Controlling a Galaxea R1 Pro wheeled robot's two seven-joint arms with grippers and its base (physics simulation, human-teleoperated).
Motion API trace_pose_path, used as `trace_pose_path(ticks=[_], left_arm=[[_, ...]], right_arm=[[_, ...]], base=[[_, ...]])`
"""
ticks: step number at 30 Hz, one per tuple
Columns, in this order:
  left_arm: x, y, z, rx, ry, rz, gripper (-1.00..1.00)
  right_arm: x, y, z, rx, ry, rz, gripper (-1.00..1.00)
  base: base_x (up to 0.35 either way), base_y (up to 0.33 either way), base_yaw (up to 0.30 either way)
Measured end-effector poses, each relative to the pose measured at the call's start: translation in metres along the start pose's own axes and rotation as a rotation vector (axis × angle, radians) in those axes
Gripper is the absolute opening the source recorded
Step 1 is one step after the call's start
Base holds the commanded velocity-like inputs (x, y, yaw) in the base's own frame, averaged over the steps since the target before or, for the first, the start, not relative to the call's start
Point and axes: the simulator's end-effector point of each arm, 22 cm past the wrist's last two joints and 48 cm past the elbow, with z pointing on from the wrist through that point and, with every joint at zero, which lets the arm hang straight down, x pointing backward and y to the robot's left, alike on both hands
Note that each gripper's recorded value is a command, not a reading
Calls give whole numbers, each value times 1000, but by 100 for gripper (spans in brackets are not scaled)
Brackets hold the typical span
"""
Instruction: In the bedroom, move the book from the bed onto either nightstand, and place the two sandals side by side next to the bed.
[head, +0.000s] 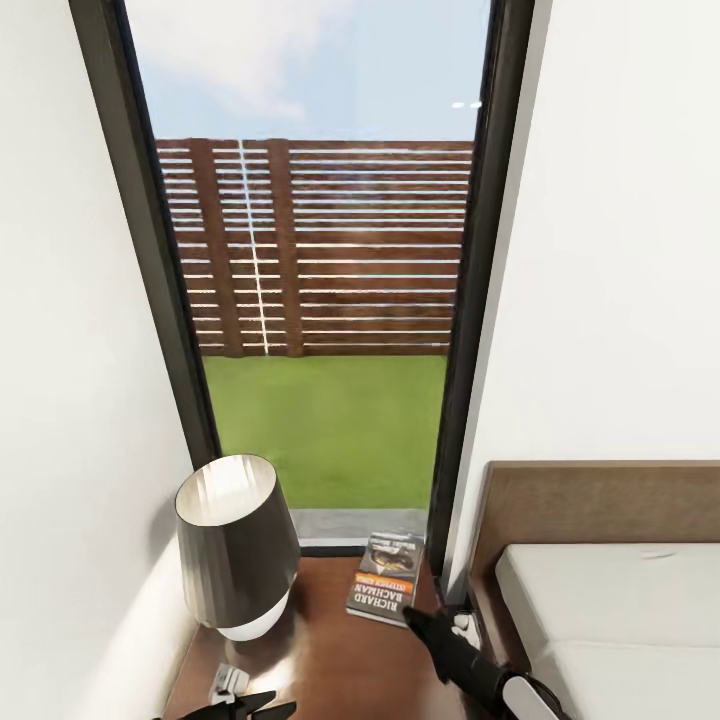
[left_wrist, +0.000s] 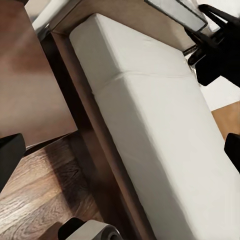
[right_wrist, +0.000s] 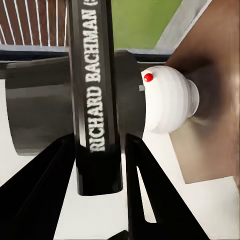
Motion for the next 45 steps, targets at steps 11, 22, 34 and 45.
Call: trace_pose_path(ticks=[11, 22, 34, 45], left_arm=[[3, 6, 3, 1, 0, 0, 100], [10, 17, 9, 1, 0, 0, 100], [18, 30, 15, 1, 0, 1, 100], [26, 43, 21, 1, -1, 1, 100]], right_arm=[[60, -18, 33, 95, 56, 79, -100], [61, -31, 40, 95, 57, 79, -100], [59, -47, 46, 99, 54, 72, -100], [55, -64, 50, 101, 44, 82, -100]], base=[[0, 0, 0], [0, 0, 0], [0, 0, 0], [0, 0, 0]])
